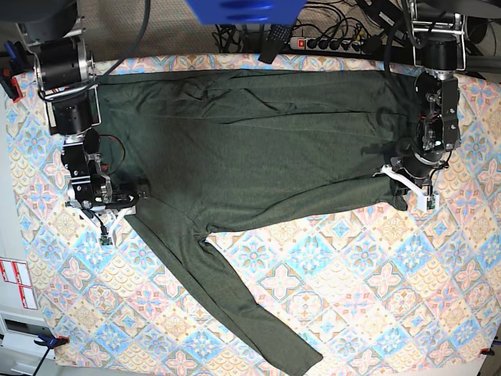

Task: Fold the T-shirt properly
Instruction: 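Grasp the shirt's side edges with the left and right grippers, then pull the grasped side edges back toward the robot with both grippers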

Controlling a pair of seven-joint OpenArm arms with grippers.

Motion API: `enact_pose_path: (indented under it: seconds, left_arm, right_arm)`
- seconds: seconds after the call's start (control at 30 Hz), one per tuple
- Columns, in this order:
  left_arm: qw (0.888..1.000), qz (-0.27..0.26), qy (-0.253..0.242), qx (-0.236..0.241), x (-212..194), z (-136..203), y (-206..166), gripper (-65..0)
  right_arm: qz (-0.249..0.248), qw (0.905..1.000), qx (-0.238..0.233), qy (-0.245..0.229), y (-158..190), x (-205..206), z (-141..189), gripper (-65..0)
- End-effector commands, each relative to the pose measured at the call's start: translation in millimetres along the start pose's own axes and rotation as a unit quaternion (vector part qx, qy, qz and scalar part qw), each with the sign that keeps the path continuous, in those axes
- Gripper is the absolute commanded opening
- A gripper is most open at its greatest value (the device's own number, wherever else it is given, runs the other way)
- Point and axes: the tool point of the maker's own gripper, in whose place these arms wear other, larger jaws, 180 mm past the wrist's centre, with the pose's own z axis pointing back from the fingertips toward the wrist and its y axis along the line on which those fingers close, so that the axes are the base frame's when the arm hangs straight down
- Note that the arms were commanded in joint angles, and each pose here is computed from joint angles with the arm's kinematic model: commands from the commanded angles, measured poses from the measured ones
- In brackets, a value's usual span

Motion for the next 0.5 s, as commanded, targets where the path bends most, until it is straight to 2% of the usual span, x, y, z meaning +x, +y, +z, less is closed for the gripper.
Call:
enact_pose_path:
  seconds: [0.0,0.13,0.23,0.3,0.4,0.47]
  left_arm:
    - [1.000,-0.006,-0.029,0.002,23,3,4,-65.0]
    - [1.000,-0.006,-0.029,0.002,23,3,4,-65.0]
    - [1.000,-0.006,-0.029,0.002,23,3,4,-65.0]
    - [1.000,-0.006,-0.029,0.002,23,3,4,-65.0]
    - [1.000,-0.006,-0.029,0.002,23,3,4,-65.0]
    - [1.000,-0.007,-0.030,0.003,23,3,5,-65.0]
  right_arm:
    - [0.001,0.9999,-0.014,-0.008,-12,10,2,-29.8]
    - [0.002,0.9999,-0.013,-0.005,-13,3,-2,-30.1]
    - [0.027,0.9992,0.029,0.002,1,-3,-3,-32.1]
    - [0.044,0.9975,0.056,0.001,10,-3,-2,-37.8]
    - [0.059,0.9955,0.075,-0.001,17,-3,-1,-53.8]
    - [0.066,0.9941,0.086,-0.009,21,0,0,-61.7]
